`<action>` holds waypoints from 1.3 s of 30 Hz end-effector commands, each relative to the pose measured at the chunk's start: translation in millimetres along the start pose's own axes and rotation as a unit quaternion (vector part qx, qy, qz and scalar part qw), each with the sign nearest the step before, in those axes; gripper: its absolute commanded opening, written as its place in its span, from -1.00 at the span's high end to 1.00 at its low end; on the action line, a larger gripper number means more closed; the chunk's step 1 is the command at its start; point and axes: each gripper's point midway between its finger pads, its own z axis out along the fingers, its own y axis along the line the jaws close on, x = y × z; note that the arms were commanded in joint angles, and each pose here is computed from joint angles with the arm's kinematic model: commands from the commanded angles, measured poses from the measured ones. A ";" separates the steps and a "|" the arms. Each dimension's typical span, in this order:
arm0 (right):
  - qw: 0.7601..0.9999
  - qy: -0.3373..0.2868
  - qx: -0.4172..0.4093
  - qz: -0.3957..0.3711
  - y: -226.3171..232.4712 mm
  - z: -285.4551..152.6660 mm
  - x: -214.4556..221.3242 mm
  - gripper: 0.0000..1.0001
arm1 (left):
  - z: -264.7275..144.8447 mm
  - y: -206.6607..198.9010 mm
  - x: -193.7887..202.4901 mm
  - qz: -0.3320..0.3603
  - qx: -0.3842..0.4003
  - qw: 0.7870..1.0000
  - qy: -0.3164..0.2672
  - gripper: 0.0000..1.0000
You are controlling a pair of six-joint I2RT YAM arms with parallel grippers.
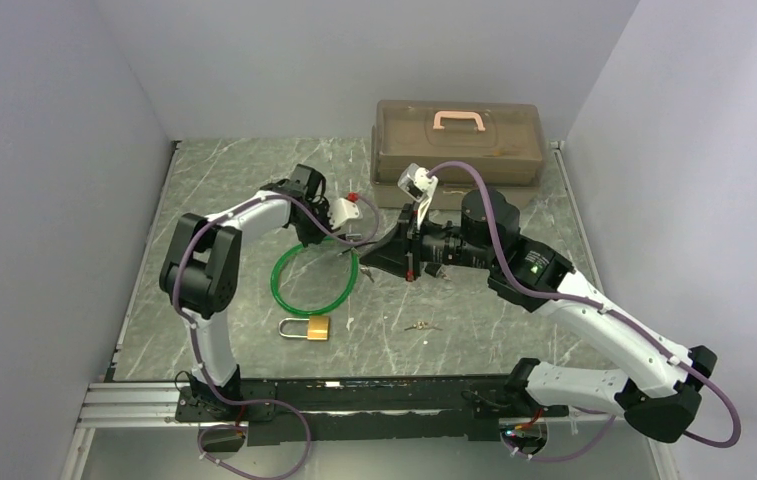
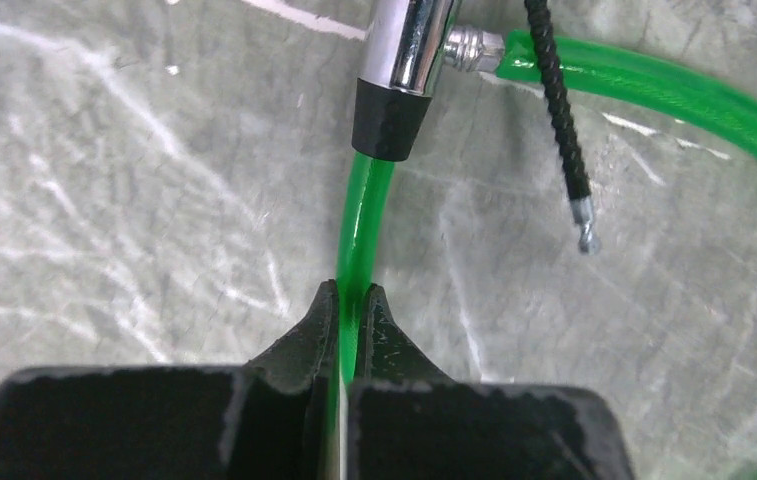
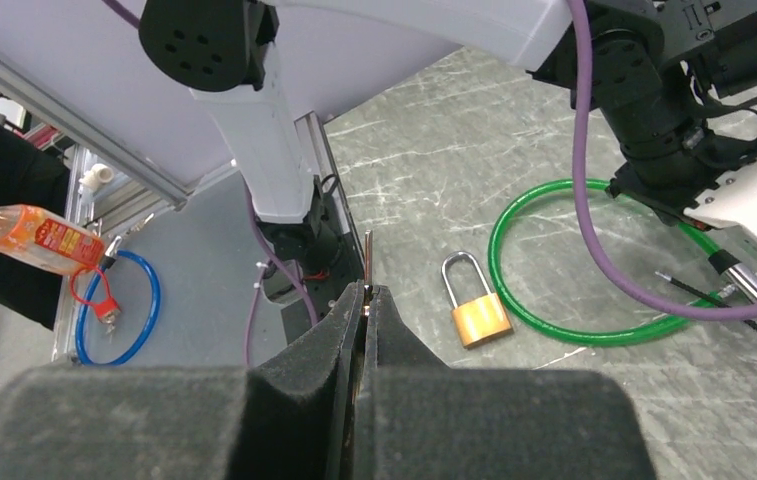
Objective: Unlock with the key
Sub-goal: Pick up the lock from the center of the board.
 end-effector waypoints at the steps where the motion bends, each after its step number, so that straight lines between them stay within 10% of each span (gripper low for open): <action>1: 1.000 -0.018 0.005 -0.023 6.1 -6.6 -25.0 1.00 | -73.7 35.7 -34.2 0.018 -0.069 0.996 -0.051 1.00; 19: 0.999 0.037 -0.012 -0.022 29.8 -25.8 -37.2 1.00 | -351.1 -49.6 -97.5 0.233 -0.245 0.903 -0.265 1.00; 39: 0.975 0.215 -0.032 -0.044 67.3 -4.3 8.9 1.00 | -413.7 -178.4 -85.7 0.388 -0.316 0.769 -0.398 1.00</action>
